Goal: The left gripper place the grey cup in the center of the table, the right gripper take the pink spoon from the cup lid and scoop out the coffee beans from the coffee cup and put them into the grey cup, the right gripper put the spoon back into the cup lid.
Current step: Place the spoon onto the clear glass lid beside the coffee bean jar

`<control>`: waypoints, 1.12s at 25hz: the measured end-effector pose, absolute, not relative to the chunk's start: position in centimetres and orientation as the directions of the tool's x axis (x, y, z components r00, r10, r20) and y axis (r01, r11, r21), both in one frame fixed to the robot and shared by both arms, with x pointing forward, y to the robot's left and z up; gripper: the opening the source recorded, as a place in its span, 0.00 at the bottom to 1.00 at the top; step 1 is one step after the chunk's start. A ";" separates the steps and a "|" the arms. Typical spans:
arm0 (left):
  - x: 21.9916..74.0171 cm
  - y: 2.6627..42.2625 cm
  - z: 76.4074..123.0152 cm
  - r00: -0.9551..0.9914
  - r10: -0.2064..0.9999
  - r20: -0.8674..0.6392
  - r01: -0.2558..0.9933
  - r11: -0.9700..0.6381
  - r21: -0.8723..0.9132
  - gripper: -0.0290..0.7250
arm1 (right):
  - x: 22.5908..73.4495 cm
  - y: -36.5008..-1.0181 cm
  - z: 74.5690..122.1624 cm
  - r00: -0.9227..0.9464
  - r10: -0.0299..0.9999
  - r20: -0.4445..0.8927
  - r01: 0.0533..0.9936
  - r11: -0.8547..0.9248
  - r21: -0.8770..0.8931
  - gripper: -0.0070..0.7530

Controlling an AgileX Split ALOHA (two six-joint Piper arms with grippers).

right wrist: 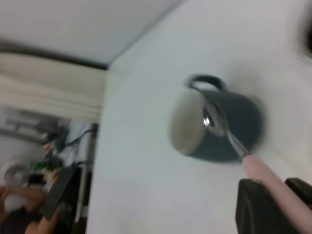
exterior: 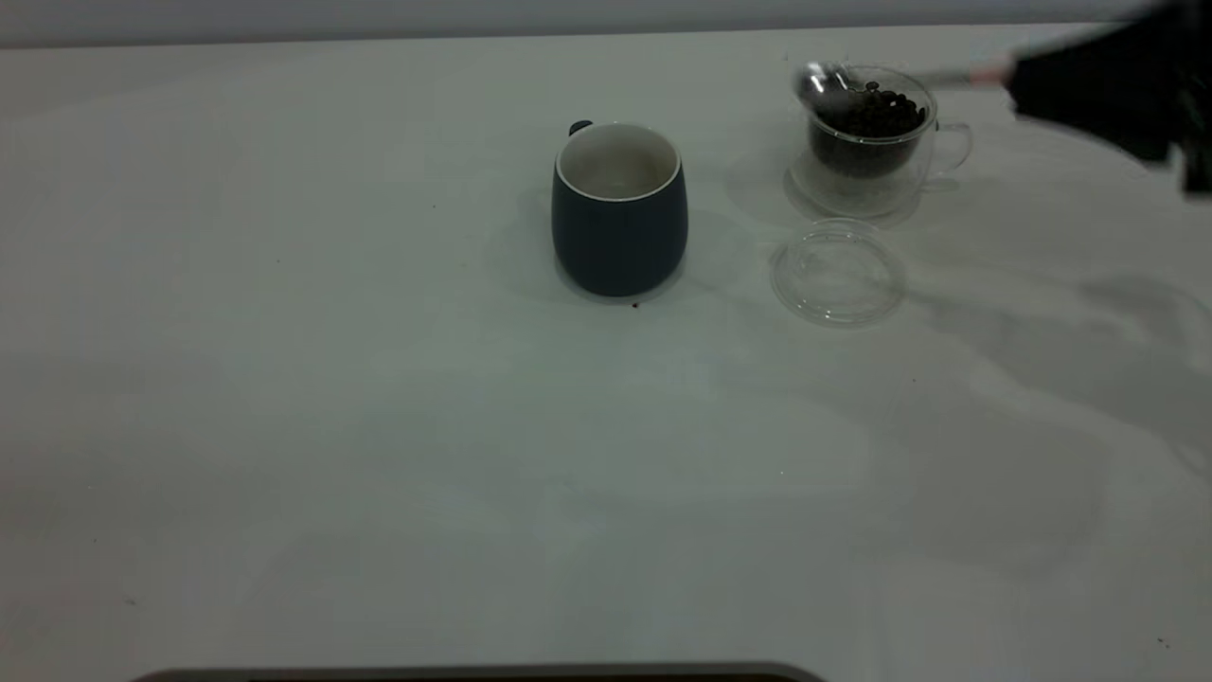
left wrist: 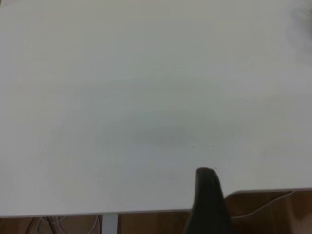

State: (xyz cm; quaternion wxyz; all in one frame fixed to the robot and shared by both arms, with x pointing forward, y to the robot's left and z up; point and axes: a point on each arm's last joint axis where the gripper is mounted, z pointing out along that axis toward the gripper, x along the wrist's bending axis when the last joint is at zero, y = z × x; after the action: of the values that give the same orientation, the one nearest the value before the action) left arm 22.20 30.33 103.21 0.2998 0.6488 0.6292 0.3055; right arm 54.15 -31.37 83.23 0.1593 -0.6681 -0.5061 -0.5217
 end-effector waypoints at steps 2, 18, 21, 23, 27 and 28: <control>22.2 30.3 103.2 0.022 1.000 0.019 0.633 -0.029 0.773 0.82 | 53.2 -32.0 82.7 0.004 0.520 0.854 0.842 -0.462 0.277 0.15; 22.2 30.3 103.2 0.023 1.000 0.021 0.633 -0.031 0.773 0.82 | 54.9 -33.2 75.6 0.203 0.444 0.873 0.847 -0.526 0.071 0.15; 22.2 30.3 103.2 0.023 1.000 0.021 0.633 -0.031 0.773 0.82 | 55.3 -33.1 75.0 0.224 0.453 0.863 0.846 -0.529 0.058 0.15; 22.2 30.3 103.2 0.023 1.000 0.021 0.633 -0.031 0.773 0.82 | 55.8 -33.1 74.7 0.228 0.460 0.858 0.845 -0.531 0.060 0.15; 22.2 30.3 103.2 0.023 1.000 0.021 0.633 -0.031 0.773 0.82 | 56.6 -33.0 74.6 0.241 0.484 0.841 0.844 -0.532 0.065 0.15; 22.2 30.3 103.2 0.023 1.000 0.021 0.633 -0.031 0.773 0.82 | 56.8 -33.0 74.6 0.243 0.488 0.839 0.844 -0.532 0.065 0.15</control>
State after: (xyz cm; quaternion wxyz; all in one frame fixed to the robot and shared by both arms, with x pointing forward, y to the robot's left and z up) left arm 22.20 30.33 103.21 0.2994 0.6495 0.6284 0.3058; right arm 56.81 -32.96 74.59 0.2062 -0.7610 -0.4375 -0.4324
